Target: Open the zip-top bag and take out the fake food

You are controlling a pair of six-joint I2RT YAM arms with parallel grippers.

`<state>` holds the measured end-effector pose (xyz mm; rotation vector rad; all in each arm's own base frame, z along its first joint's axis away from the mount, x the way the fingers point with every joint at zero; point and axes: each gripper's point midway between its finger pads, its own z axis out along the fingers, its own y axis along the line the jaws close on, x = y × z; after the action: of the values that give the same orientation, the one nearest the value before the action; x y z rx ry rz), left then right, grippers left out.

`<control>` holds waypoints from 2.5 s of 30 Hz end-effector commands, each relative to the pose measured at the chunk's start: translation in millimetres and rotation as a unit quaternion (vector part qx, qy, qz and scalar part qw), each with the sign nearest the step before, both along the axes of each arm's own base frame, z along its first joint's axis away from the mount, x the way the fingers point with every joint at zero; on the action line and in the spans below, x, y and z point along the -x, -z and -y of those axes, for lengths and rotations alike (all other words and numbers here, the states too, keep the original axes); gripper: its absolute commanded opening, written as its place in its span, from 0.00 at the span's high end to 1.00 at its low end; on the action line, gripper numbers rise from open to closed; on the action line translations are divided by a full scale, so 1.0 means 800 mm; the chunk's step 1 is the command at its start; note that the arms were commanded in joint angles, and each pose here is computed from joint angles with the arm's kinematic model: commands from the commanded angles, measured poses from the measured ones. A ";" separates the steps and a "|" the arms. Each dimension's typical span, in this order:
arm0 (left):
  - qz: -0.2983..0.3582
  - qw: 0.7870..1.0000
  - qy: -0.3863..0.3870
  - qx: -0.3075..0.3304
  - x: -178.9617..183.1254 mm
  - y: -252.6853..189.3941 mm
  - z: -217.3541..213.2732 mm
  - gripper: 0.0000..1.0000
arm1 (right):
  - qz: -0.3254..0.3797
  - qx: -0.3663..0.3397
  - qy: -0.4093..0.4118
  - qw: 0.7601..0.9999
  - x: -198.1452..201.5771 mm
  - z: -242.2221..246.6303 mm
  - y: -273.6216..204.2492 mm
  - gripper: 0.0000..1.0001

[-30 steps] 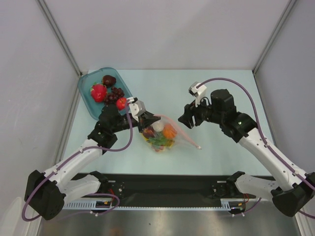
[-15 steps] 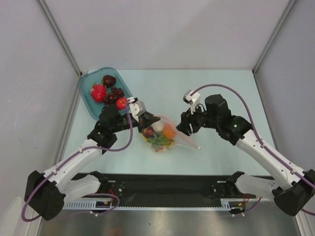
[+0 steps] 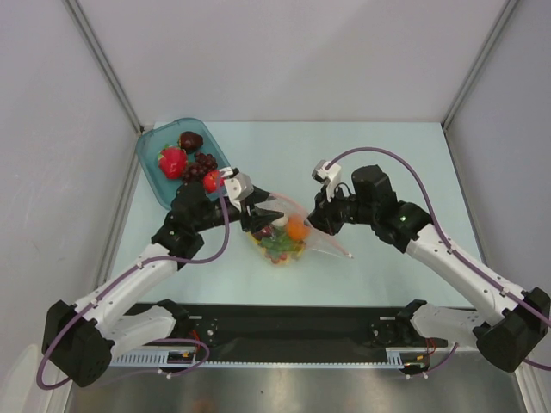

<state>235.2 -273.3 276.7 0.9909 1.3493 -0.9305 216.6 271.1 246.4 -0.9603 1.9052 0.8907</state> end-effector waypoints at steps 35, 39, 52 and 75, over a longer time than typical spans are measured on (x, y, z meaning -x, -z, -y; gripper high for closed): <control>-0.300 0.941 -0.096 0.125 0.044 -0.009 0.005 0.32 | 0.045 -0.057 -0.013 0.997 0.008 -0.073 -0.045 1.00; -0.312 0.938 -0.088 0.119 0.045 0.003 0.010 0.44 | 0.048 -0.057 -0.009 0.997 0.006 -0.072 -0.048 1.00; -0.268 0.953 -0.077 0.116 0.011 -0.025 0.037 1.00 | 0.061 -0.039 0.077 0.994 -0.040 -0.022 -0.056 1.00; -0.263 0.952 -0.145 0.058 -0.050 0.014 0.013 1.00 | 0.076 -0.072 0.153 0.983 -0.064 0.058 -0.103 1.00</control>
<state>266.5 -311.6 277.8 0.4865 1.7898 -1.2606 272.3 199.3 338.7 -0.5641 1.7867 0.6453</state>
